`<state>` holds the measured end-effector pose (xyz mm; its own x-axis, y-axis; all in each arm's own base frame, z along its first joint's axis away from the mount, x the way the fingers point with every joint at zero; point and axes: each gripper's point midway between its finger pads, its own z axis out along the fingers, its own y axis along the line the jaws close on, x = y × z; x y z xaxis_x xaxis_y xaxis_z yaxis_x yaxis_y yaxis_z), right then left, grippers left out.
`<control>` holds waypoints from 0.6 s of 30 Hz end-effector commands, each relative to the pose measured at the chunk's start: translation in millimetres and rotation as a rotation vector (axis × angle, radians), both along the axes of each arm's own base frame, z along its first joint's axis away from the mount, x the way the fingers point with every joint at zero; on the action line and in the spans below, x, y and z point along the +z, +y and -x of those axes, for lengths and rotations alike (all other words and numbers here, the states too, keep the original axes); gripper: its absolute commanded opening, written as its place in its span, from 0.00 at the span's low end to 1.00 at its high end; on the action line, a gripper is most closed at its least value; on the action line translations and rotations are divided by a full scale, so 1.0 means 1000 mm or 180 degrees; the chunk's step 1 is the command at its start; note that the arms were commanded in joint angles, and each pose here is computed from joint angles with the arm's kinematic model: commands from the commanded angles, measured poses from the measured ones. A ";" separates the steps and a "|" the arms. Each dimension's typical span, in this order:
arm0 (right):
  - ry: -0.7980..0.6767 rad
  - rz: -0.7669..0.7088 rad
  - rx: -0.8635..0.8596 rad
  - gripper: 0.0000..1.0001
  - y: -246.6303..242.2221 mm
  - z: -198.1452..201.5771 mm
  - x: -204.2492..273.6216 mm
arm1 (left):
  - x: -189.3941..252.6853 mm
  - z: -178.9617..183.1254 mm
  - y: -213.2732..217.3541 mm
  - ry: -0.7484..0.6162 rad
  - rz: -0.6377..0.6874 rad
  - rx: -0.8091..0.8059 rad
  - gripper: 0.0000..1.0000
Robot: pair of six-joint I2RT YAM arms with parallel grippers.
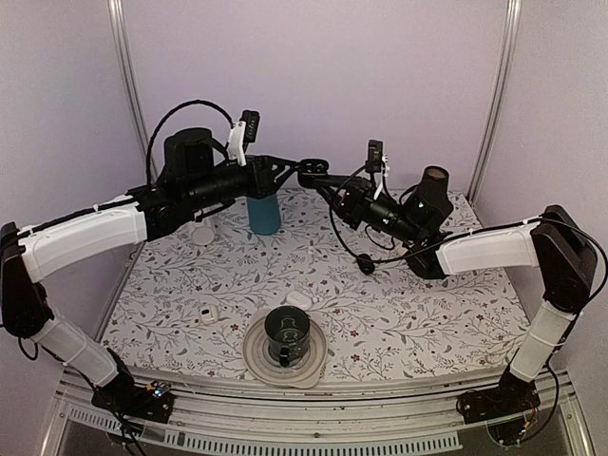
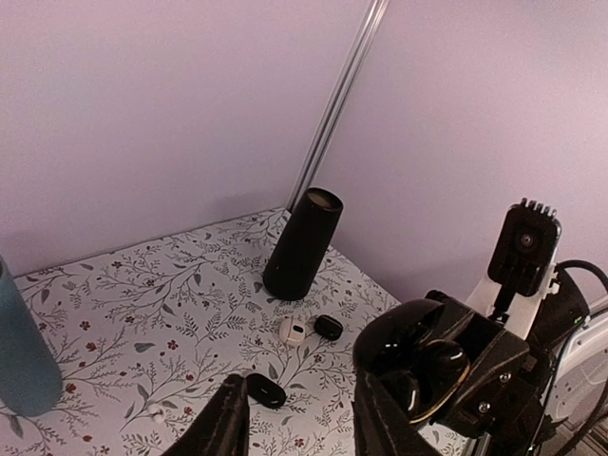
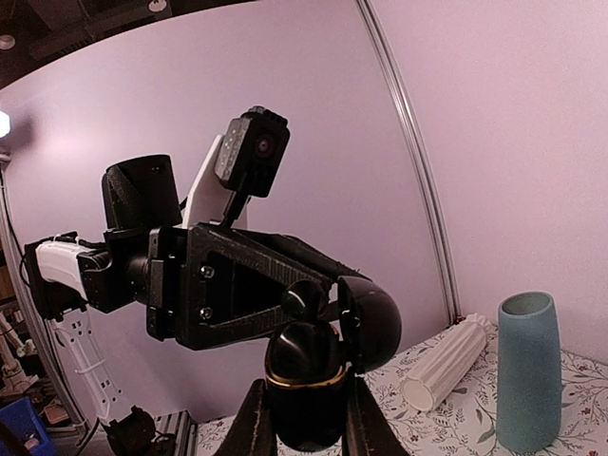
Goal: Insert the wireless bluetooth earbuds into the charging case
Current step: Adjust the left earbud in the left side groove of the charging case.
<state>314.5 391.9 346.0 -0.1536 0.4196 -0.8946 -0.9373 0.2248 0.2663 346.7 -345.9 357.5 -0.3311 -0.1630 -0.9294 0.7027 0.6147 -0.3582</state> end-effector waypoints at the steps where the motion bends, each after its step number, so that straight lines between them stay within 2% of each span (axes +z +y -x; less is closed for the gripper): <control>1: -0.0127 -0.0108 -0.0069 0.02 -0.001 -0.001 0.021 | 0.019 0.014 -0.003 -0.0167 0.0098 -0.0120 0.39; 18: -0.0103 -0.0094 -0.0072 0.02 0.002 -0.004 0.017 | 0.023 0.021 -0.003 -0.0173 0.0111 -0.0131 0.39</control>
<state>316.1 391.9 353.6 -0.1420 0.4317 -0.8908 -0.9385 0.2275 0.2598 342.7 -346.7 360.9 -0.3263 -0.1632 -0.9311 0.7119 0.6056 -0.3556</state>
